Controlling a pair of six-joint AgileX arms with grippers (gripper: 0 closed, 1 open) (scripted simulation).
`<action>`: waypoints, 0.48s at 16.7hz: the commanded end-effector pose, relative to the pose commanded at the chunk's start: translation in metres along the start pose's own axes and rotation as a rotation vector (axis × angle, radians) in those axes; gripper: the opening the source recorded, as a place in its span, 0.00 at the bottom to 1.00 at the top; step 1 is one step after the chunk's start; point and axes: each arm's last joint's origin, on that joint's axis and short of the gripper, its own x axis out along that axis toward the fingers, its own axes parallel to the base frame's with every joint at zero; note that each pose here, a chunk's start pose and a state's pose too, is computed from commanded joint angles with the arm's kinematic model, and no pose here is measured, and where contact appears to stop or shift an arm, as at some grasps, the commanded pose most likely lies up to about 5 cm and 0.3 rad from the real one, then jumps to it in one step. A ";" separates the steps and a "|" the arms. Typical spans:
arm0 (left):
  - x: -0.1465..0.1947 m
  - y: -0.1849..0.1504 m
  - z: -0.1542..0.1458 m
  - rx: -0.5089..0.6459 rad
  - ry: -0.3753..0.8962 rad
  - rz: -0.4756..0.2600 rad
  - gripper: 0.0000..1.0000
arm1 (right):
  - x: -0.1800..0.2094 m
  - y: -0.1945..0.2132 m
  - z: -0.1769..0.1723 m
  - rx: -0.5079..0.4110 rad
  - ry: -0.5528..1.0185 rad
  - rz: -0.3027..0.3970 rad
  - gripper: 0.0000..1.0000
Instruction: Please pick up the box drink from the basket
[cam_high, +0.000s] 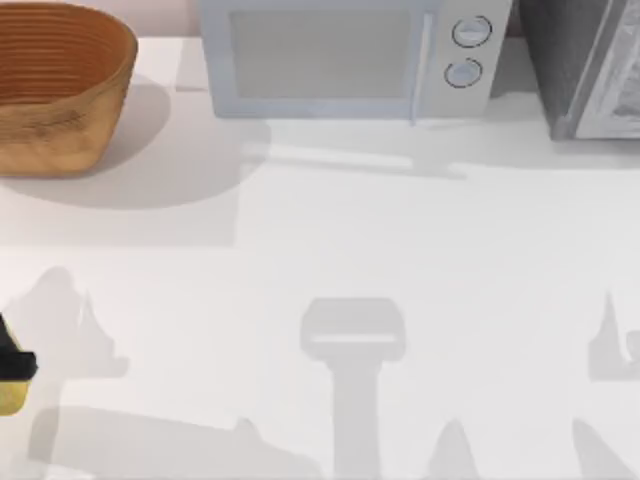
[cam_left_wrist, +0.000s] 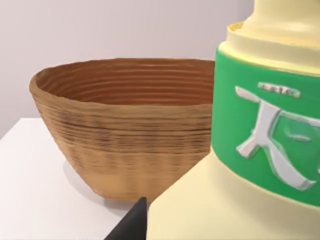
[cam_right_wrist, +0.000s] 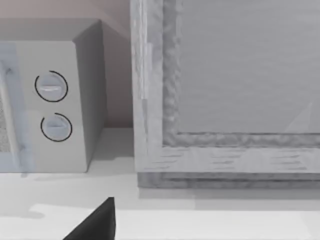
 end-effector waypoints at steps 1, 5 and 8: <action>0.001 -0.002 0.001 -0.004 0.013 0.004 0.00 | 0.000 0.000 0.000 0.000 0.000 0.000 1.00; 0.010 -0.018 0.015 -0.011 0.062 0.048 0.00 | 0.000 0.000 0.000 0.000 0.000 0.000 1.00; 0.022 -0.040 0.031 -0.006 0.087 0.105 0.00 | 0.000 0.000 0.000 0.000 0.000 0.000 1.00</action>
